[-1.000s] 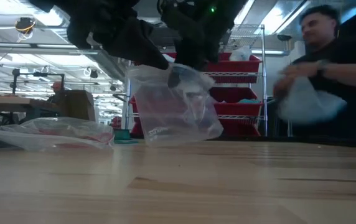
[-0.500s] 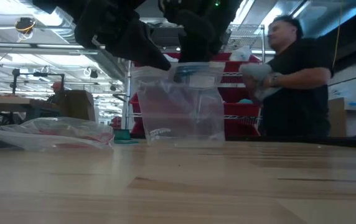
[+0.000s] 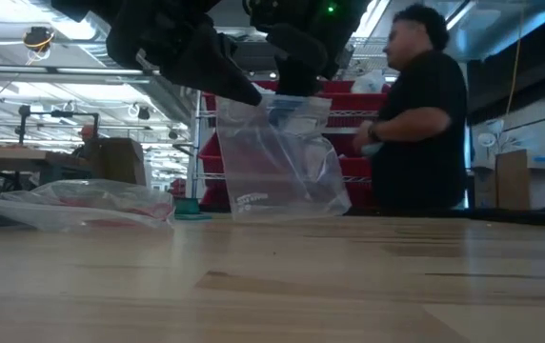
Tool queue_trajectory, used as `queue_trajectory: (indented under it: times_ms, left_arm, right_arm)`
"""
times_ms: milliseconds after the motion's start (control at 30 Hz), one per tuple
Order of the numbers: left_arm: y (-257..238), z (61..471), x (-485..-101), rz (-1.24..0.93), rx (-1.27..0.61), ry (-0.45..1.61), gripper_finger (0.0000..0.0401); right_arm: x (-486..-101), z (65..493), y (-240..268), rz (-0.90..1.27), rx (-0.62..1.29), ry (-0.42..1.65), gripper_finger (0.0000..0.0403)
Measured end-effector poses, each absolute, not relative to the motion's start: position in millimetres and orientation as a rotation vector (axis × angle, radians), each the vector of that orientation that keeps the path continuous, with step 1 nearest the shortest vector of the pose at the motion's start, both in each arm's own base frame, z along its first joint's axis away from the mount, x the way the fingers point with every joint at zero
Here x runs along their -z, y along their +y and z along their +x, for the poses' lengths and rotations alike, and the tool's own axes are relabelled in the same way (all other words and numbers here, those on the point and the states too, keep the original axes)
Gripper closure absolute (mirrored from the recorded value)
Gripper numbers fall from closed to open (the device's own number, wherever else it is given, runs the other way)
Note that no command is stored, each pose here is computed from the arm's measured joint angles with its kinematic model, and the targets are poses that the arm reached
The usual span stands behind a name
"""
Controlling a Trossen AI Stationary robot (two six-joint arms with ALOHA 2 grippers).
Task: Sort rubber bands
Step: Put the blue rubber band into the transparent zip bag
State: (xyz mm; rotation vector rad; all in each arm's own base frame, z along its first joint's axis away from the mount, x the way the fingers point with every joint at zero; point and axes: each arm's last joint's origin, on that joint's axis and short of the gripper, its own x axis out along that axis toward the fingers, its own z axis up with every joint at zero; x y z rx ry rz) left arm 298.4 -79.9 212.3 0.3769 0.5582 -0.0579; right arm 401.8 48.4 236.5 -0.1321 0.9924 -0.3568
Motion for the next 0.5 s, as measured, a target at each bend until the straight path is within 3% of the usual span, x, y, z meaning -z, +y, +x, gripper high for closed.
queue_trajectory:
  times_ms: [500]
  left_arm:
    - [-78,304,-223,0.251,0.004,0.517,0.0397]
  right_arm:
    - [-236,402,49,-0.114,0.336,0.997,0.0402]
